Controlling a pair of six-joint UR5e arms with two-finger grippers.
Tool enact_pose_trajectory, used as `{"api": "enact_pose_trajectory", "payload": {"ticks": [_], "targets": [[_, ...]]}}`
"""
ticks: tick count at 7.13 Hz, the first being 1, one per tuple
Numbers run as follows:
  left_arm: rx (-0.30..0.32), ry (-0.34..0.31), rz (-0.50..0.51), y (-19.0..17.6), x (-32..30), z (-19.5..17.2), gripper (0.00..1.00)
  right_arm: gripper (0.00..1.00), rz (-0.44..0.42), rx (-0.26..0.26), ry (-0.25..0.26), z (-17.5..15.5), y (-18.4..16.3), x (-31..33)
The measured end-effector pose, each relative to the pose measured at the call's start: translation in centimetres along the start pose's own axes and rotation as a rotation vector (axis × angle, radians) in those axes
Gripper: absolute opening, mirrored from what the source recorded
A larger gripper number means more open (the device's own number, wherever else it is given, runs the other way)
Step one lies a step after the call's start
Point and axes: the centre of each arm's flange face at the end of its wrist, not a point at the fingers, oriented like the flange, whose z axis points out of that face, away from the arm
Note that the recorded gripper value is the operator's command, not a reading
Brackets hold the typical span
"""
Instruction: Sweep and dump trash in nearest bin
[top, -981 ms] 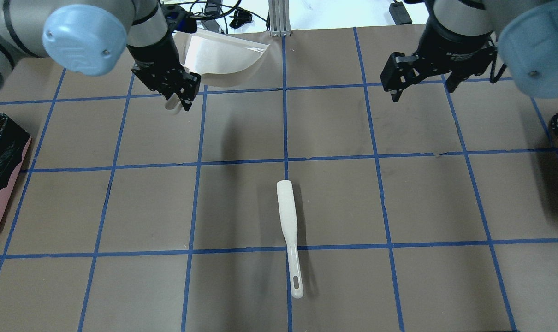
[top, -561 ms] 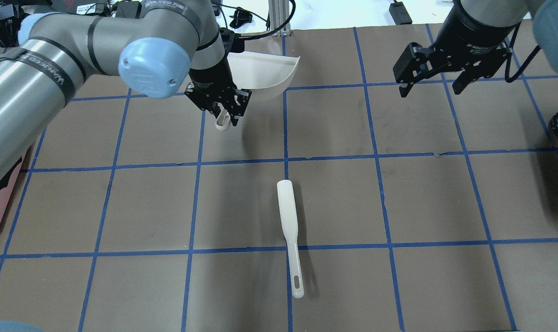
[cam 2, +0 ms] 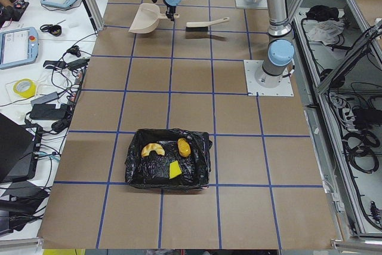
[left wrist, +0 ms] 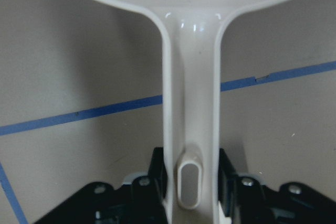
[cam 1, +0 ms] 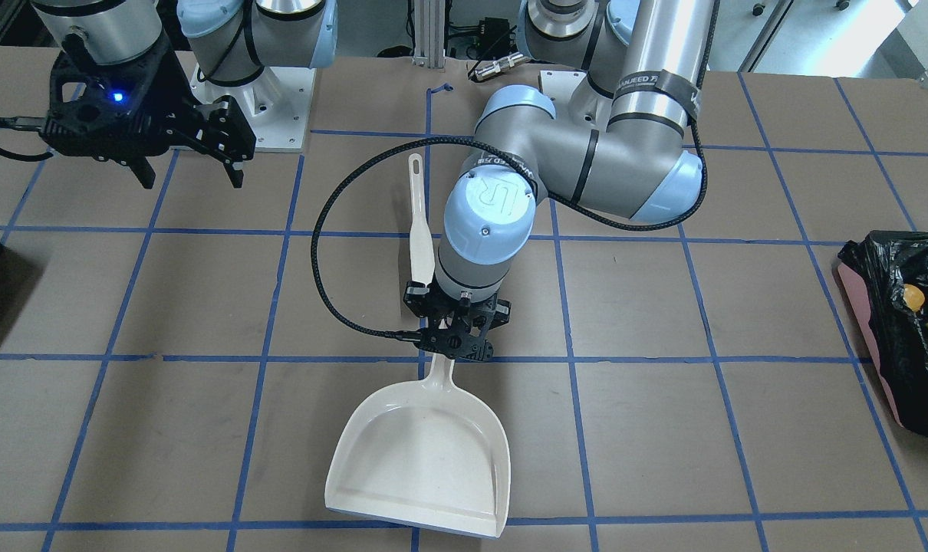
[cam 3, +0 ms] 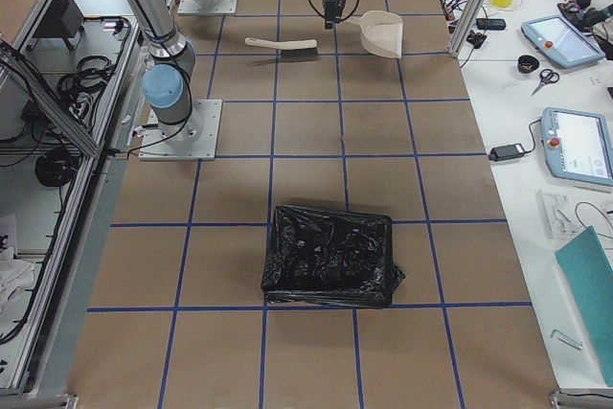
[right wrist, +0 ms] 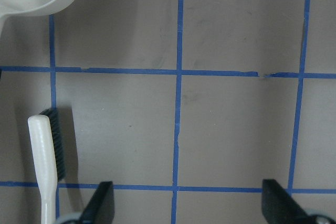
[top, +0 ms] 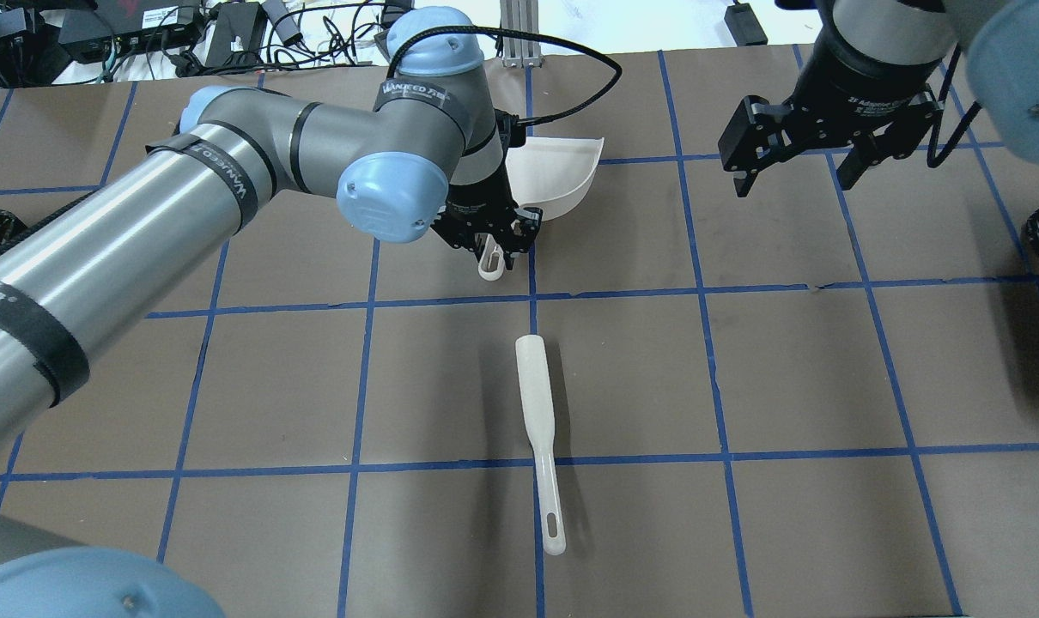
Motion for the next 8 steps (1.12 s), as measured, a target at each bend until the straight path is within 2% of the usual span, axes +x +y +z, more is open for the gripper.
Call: {"api": "enact_pose_trajectory", "payload": {"ticks": [2,8], "targets": [[0.002,-0.001,-0.040,0.2,1.8,1.6,0.00,1.00,-0.066,-0.007,0.016,0.8,0.4,-2.3],[-0.024,-0.008,-0.039,0.6,3.4,3.6,0.00,1.00,-0.101,-0.014,0.025,0.6,0.5,-2.6]]}}
